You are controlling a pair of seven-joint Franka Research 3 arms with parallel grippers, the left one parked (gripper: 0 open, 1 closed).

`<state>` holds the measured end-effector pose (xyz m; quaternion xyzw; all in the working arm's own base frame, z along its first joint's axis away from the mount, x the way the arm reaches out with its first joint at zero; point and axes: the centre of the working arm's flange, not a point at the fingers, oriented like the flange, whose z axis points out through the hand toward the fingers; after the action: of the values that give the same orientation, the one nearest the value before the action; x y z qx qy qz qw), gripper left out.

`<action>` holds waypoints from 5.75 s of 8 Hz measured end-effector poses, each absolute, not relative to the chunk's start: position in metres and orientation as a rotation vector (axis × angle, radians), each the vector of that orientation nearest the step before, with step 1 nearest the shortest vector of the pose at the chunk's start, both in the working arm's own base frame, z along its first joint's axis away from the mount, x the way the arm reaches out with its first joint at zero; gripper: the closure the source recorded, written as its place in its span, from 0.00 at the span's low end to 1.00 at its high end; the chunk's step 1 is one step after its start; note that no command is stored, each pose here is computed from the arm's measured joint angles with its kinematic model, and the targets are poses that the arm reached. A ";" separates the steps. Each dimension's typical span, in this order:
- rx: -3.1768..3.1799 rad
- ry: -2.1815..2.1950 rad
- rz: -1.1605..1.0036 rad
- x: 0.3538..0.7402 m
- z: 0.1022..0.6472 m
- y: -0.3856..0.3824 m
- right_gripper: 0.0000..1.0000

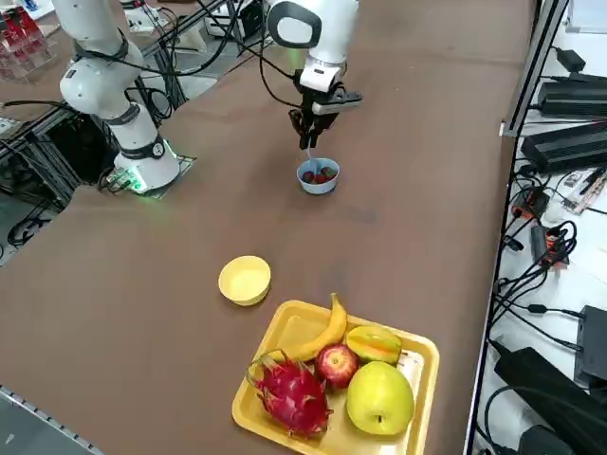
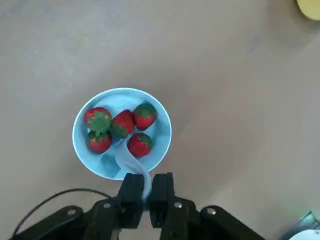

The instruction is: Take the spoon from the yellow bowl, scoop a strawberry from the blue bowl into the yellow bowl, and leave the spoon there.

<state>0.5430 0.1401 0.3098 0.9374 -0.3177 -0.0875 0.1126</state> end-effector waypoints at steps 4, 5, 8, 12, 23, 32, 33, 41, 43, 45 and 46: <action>2.726 -0.779 -0.202 0.546 0.301 0.163 0.89; 2.719 -0.742 -0.188 0.546 0.300 0.170 0.89; 2.663 -0.637 -0.180 0.549 0.297 0.186 0.89; 2.601 -0.525 -0.166 0.554 0.288 0.212 0.89; 2.428 -0.303 -0.067 0.538 0.262 0.267 0.89; 2.276 -0.102 0.010 0.515 0.232 0.308 0.89; 2.248 -0.087 0.009 0.513 0.227 0.311 0.89; 2.062 0.045 0.028 0.490 0.187 0.335 0.89; 2.024 0.072 0.035 0.483 0.179 0.339 0.89; 1.983 0.096 0.043 0.478 0.173 0.341 0.89; 1.975 0.104 0.046 0.476 0.171 0.343 0.89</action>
<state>0.4759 0.3428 0.1707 0.8341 0.0439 0.0193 0.5495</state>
